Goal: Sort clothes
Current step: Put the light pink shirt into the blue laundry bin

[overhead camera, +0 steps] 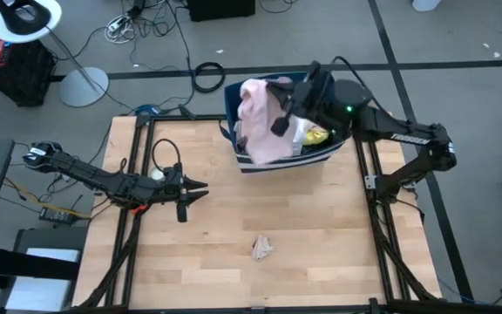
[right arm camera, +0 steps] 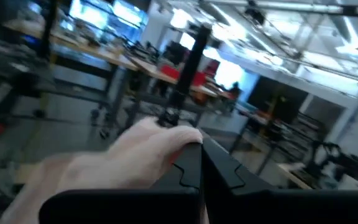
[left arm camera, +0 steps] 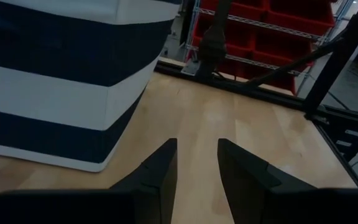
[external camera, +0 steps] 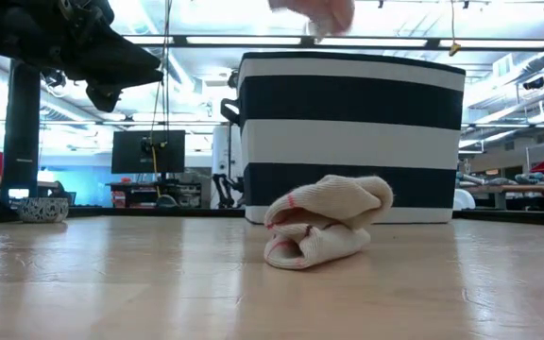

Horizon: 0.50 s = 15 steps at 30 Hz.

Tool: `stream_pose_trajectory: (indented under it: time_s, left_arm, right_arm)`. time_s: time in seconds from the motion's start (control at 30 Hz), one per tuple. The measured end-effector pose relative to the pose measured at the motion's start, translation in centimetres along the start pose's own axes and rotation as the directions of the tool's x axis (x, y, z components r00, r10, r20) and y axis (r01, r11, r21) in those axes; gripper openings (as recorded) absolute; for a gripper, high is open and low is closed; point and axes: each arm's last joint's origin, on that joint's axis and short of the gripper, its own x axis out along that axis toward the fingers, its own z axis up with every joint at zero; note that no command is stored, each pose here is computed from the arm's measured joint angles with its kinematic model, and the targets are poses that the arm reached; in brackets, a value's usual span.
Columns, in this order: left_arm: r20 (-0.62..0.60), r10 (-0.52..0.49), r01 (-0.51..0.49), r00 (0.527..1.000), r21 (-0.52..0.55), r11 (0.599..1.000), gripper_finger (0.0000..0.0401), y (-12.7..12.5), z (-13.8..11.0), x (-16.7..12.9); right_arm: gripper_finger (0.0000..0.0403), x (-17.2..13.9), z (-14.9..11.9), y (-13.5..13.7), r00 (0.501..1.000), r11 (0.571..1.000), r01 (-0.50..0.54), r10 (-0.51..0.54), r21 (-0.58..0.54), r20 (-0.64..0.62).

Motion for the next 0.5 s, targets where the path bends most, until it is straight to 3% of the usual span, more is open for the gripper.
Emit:
stream_pose_trajectory:
  time_s: [0.17,0.3,0.43,0.5]
  left_arm:
    - [0.001,0.001,-0.001,1.000,0.015,1.000,0.0121,0.0,0.0,0.0]
    - [0.003,0.001,-0.002,1.000,0.014,1.000,0.0121,0.0,0.0,0.0]
    - [0.005,0.001,-0.001,1.000,0.013,1.000,0.0121,0.0,0.1,0.0]
    - [0.005,0.001,-0.001,1.000,0.013,1.000,0.0121,0.0,0.1,0.0]
  right_arm:
    - [0.0001,0.9,-1.9,-1.3,0.992,0.998,0.035,-0.028,0.054,-0.127]
    - [0.0002,1.4,-4.9,-1.6,0.939,0.990,0.053,-0.004,0.133,-0.344]
    - [0.0002,2.1,-8.9,-1.6,0.806,0.975,0.113,0.023,0.192,-0.591]
    - [0.0003,2.7,-11.2,-1.3,0.713,0.970,0.130,0.053,0.206,-0.699]
